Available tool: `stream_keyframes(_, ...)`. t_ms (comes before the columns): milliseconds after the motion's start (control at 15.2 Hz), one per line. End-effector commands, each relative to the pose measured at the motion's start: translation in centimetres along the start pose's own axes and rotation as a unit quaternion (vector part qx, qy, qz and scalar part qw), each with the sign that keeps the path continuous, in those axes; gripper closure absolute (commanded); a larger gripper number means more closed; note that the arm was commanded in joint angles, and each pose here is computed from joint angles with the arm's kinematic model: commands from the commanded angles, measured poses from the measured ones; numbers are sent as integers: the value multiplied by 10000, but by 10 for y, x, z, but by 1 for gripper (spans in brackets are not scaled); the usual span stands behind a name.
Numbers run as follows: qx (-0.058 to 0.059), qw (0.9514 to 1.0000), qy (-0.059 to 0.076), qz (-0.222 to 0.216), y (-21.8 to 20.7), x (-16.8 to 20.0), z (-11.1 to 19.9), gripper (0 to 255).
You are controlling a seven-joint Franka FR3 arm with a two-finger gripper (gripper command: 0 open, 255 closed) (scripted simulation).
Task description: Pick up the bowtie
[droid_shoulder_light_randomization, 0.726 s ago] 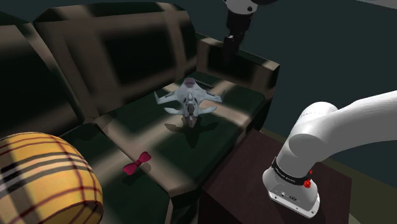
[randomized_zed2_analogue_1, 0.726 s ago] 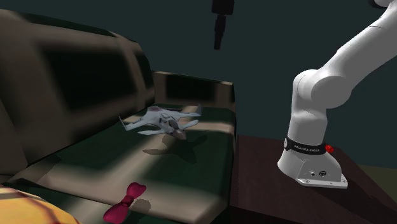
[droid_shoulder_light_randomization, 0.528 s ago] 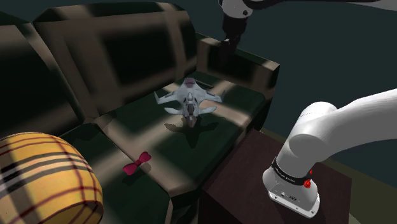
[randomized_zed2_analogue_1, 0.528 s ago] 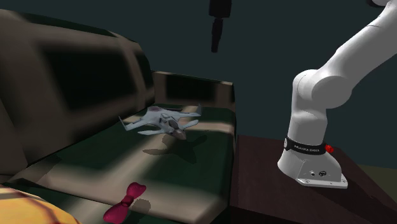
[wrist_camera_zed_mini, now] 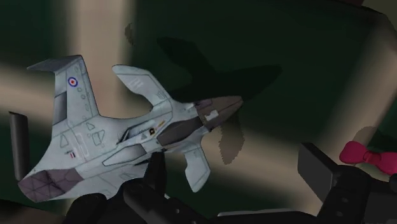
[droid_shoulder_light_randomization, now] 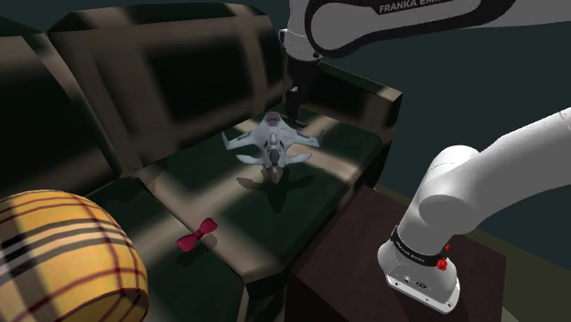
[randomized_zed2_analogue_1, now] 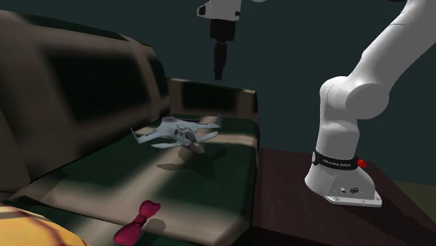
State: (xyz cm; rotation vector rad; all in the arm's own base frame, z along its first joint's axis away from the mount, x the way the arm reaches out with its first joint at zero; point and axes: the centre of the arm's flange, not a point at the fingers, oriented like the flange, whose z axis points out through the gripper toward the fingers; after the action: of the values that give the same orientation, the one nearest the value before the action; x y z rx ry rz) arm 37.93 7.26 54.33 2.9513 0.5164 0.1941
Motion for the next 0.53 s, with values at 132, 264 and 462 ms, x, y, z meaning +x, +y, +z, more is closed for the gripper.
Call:
stream_keyframes(132,86,9995,28,-316,-24,27,36,0)
stream_keyframes(264,128,9988,38,-472,-39,39,53,0)
stream_keyframes(462,191,9973,52,-705,-61,58,78,0)
